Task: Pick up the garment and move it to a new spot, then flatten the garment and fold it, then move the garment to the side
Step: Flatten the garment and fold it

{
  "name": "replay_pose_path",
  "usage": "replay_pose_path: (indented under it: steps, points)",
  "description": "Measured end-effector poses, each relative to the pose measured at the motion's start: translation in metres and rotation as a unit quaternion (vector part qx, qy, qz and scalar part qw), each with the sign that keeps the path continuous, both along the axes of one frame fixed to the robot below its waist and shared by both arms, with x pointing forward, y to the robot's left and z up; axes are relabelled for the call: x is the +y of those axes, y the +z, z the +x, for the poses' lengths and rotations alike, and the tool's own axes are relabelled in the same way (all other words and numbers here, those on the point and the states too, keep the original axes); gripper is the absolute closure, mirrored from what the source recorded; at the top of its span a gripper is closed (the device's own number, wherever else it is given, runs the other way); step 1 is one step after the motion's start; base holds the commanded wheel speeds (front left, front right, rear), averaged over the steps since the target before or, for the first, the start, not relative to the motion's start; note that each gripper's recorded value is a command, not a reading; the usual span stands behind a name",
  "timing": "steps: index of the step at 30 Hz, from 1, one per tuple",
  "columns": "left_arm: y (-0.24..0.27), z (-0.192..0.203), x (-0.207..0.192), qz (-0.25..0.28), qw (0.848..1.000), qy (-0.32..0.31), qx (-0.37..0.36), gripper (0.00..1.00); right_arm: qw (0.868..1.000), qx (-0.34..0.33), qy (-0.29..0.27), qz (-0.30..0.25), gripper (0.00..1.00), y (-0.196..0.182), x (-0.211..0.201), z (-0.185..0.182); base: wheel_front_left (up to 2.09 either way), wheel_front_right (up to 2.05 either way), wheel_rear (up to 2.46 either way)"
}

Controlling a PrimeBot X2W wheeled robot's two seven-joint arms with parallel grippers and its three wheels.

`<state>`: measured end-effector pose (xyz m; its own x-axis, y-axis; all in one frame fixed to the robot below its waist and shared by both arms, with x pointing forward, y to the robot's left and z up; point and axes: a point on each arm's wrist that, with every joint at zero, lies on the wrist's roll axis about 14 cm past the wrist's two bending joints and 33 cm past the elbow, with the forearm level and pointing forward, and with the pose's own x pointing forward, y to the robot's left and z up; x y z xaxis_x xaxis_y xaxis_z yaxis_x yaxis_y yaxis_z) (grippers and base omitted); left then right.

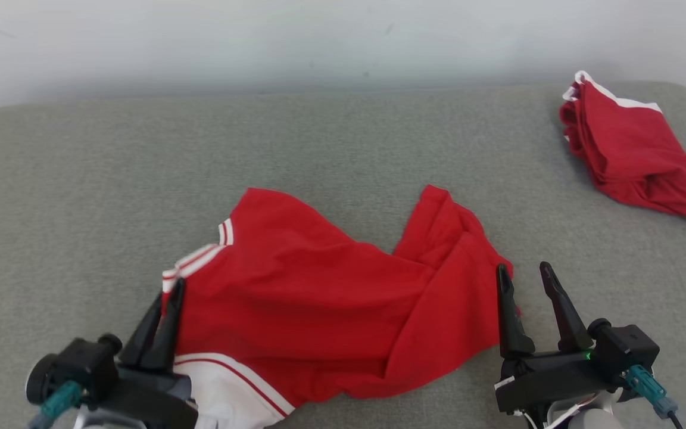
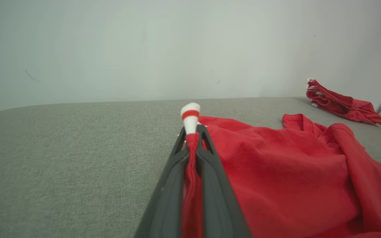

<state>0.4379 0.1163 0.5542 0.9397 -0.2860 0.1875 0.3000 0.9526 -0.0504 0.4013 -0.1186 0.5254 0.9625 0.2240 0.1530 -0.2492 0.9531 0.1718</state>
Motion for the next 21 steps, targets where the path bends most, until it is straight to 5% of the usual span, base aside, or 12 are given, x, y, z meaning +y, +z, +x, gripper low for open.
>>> replay_pose_path:
  steps: [12, 13, 14, 15, 21]
  points:
    - [-0.032, 0.054, -0.021, 0.024, 0.999, -0.032, 0.031, 1.0, 0.999, 0.018, -0.036, -0.01, 0.0, -0.012, -0.026, 0.0, 0.0, 0.0, 0.0]
    - [-0.036, 0.057, -0.02, 0.028, 0.998, -0.03, 0.037, 0.88, 0.999, 0.019, -0.038, -0.01, 0.0, -0.012, -0.026, 0.0, 0.0, 0.0, 0.0]
    - [-0.039, 0.057, -0.02, 0.035, 0.998, -0.03, 0.041, 0.13, 0.999, 0.019, -0.038, -0.01, 0.0, -0.012, -0.027, -0.001, 0.0, 0.0, 0.0]
    - [-0.042, 0.056, -0.019, 0.038, 0.998, -0.028, 0.045, 0.0, 0.999, 0.02, -0.039, -0.009, 0.0, -0.013, -0.028, -0.001, 0.0, 0.0, 0.0]
    - [-0.03, 0.046, -0.005, 0.018, 0.999, 0.005, 0.031, 0.0, 0.999, 0.016, -0.028, -0.007, 0.0, -0.01, -0.019, 0.0, 0.0, 0.0, 0.0]
